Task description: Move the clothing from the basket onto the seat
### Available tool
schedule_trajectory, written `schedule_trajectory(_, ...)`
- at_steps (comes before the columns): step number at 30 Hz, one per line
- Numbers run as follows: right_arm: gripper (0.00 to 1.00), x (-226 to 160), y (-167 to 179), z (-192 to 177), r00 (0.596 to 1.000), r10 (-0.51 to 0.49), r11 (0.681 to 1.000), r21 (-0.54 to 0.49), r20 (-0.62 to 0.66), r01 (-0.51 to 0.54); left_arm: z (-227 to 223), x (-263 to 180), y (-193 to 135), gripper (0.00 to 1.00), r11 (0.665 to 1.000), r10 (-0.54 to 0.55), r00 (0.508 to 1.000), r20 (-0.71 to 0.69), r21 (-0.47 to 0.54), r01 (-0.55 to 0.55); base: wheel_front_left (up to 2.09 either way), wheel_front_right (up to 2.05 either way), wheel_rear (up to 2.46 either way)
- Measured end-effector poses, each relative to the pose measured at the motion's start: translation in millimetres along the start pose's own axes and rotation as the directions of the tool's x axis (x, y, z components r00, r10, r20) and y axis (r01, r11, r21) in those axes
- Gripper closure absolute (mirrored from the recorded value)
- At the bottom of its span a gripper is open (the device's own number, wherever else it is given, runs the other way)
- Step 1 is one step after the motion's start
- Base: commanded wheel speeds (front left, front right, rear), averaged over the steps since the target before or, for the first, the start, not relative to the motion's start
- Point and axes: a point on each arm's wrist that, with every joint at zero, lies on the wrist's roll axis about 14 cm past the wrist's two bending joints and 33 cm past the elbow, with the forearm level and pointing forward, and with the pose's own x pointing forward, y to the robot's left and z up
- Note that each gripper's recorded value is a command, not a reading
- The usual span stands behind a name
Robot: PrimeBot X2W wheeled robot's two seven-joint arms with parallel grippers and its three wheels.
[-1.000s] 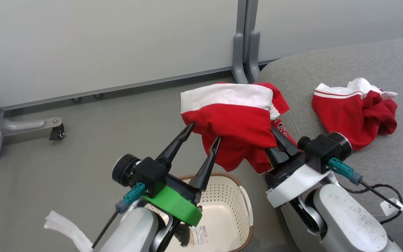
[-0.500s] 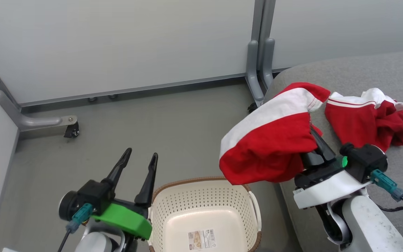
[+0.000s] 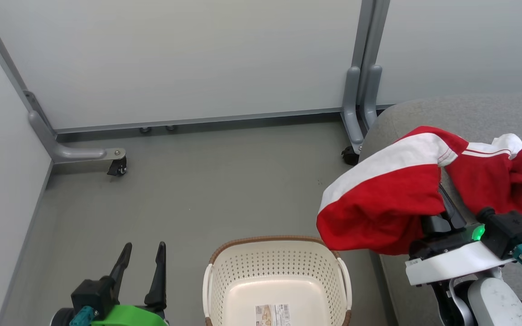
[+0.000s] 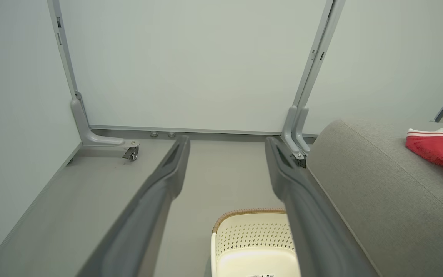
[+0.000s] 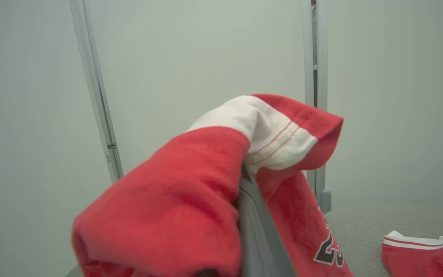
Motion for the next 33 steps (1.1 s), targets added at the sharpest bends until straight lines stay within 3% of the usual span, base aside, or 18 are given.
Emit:
schedule_trajectory(18, 1.00, 0.5, 2.8, -5.0, 1.000, -0.006, 1.000, 0.024, -0.007, 0.006, -26.2, -20.7, 8.7, 0.00, 0.996, 0.070, 0.995, -0.067, -0.044, -0.073, 0.00, 0.00, 0.00)
schedule_trajectory(33, 1.00, -6.6, -9.2, -0.1, 0.999, -0.034, 0.999, -0.002, -0.004, 0.034, -31.4, -15.1, -6.8, 0.00, 0.999, 0.020, 0.996, -0.083, -0.045, -0.024, 0.00, 0.00, 0.00)
